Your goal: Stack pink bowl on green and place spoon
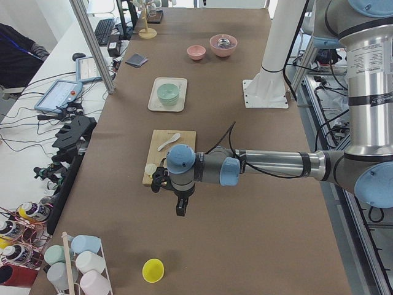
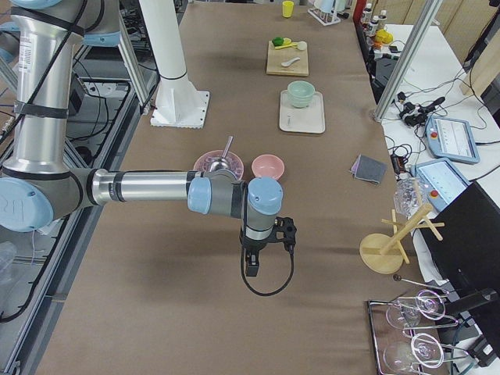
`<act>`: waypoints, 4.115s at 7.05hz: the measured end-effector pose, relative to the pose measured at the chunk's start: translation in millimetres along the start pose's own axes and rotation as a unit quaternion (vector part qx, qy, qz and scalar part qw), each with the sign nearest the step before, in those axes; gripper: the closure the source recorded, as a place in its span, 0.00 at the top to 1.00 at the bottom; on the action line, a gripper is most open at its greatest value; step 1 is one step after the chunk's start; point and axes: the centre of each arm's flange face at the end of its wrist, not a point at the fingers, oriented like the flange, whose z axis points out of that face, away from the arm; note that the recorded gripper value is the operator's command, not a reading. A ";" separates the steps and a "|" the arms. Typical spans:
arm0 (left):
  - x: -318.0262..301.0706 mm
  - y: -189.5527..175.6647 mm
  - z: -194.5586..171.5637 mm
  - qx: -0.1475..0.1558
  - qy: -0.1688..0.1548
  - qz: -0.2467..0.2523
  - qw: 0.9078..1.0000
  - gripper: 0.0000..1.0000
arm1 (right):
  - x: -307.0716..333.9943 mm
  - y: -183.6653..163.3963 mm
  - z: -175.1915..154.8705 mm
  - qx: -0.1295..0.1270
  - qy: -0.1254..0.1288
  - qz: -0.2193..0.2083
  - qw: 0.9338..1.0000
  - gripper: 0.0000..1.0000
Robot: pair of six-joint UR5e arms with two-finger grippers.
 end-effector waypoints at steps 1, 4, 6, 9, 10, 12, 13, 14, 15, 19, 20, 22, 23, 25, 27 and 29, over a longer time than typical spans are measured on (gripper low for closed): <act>0.8 -0.2 0.5 0.000 0.000 0.001 1.000 0.98 | -0.1 -0.1 -0.1 0.000 0.000 0.000 1.000 1.00; 11.4 -4.6 -6.9 0.008 0.001 0.013 1.000 0.98 | -9.0 -4.8 -11.8 0.012 0.001 -0.010 1.000 1.00; 25.1 -14.8 -19.9 0.022 0.000 0.029 0.999 0.98 | -27.1 -9.5 -33.4 0.036 0.004 -0.032 0.999 1.00; 47.0 -46.4 -41.6 0.059 0.000 0.065 0.996 0.98 | -56.1 -24.4 -68.6 0.143 0.012 -0.115 0.983 1.00; 53.5 -54.6 -48.1 0.086 -0.001 0.093 0.992 0.98 | -61.1 -27.9 -73.5 0.166 0.008 -0.134 0.977 1.00; 51.3 -76.6 -48.3 0.130 -0.005 0.130 0.983 0.98 | -61.6 -29.3 -66.0 0.175 -0.028 -0.141 0.974 1.00; 47.8 -82.7 -45.4 0.136 -0.005 0.132 0.982 0.98 | -61.1 -30.3 -60.4 0.181 -0.038 -0.149 0.971 1.00; 46.4 -85.1 -43.9 0.141 -0.004 0.134 0.981 0.98 | -68.4 -33.1 -52.5 0.184 -0.052 -0.165 0.968 1.00; 48.1 -87.2 -45.4 0.149 -0.004 0.140 0.979 0.98 | -88.3 -38.5 -39.9 0.173 -0.071 -0.179 0.966 1.00; 54.1 -91.5 -50.0 0.161 -0.004 0.150 0.976 0.98 | -240.5 -86.8 1.0 0.110 -0.121 -0.133 0.978 0.99; 54.2 -91.3 -49.9 0.161 -0.004 0.150 0.976 0.98 | -273.4 -93.6 9.6 0.105 -0.116 -0.118 0.981 0.99; 54.1 -91.2 -49.9 0.161 -0.004 0.150 0.976 0.98 | -333.7 -98.0 34.7 0.111 -0.088 -0.092 0.986 0.99; 54.1 -91.1 -49.9 0.161 -0.004 0.149 0.976 0.98 | -353.9 -95.2 48.0 0.120 -0.082 -0.082 0.986 0.95; 54.2 -91.1 -49.8 0.160 -0.003 0.149 0.976 0.98 | -362.8 -88.4 77.3 0.131 -0.092 -0.072 0.984 0.80; 53.5 -89.5 -48.9 0.159 -0.002 0.149 0.976 0.98 | -351.0 -80.8 96.9 0.130 -0.095 -0.072 0.984 0.47; 52.9 -88.0 -48.1 0.159 -0.001 0.148 0.976 0.98 | -349.6 -77.8 101.3 0.128 -0.097 -0.066 0.985 0.22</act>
